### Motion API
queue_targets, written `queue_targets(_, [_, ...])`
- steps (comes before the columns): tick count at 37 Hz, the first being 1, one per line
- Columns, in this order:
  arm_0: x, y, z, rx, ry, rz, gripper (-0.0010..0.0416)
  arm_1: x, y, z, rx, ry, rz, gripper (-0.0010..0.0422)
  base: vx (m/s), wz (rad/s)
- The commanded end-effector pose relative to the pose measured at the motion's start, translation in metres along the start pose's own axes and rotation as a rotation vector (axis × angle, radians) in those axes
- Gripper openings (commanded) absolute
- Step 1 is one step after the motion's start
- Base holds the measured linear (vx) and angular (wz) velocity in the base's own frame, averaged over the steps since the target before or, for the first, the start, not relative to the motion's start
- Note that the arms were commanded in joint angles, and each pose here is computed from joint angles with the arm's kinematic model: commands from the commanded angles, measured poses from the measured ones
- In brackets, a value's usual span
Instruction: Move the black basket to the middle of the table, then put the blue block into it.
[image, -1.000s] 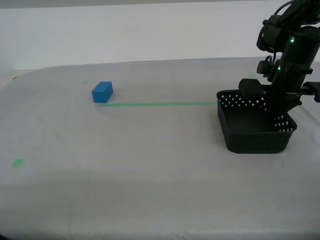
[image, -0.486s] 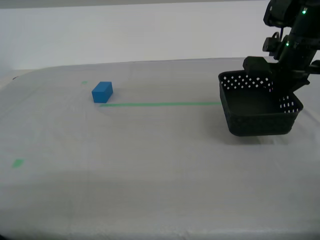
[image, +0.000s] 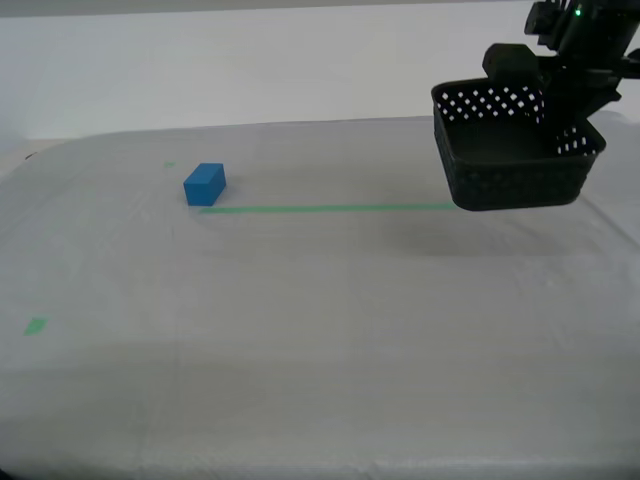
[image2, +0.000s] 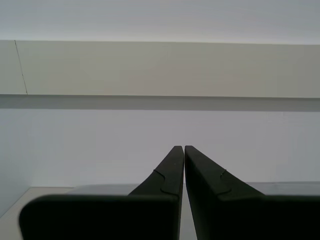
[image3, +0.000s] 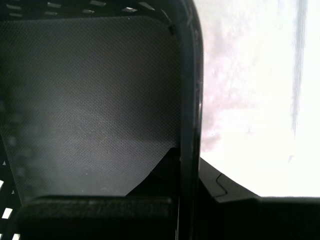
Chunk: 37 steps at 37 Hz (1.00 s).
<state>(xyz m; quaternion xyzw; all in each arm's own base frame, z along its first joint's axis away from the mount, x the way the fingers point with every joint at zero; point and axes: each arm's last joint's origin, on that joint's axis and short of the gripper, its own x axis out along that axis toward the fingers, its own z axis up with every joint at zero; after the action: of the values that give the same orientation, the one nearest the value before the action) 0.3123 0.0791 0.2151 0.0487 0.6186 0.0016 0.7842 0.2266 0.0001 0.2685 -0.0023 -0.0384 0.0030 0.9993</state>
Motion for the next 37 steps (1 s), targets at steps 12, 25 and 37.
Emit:
queue_targets(12, [-0.034, 0.025, 0.014, -0.012, -0.072, 0.038, -0.0001, 0.0, 0.0, 0.001, 0.001, -0.006, 0.0, 0.0, 0.0, 0.0])
queue_targets(25, [-0.039, 0.034, 0.021, 0.001, -0.084, 0.054, -0.0001, 0.0, 0.0, 0.001, 0.001, -0.006, 0.0, 0.0, 0.0, 0.0])
queue_targets(37, [-0.017, 0.065, 0.048, -0.052, -0.035, 0.063, -0.0001, 0.0, 0.0, 0.001, 0.002, -0.006, 0.0, 0.0, 0.0, 0.0])
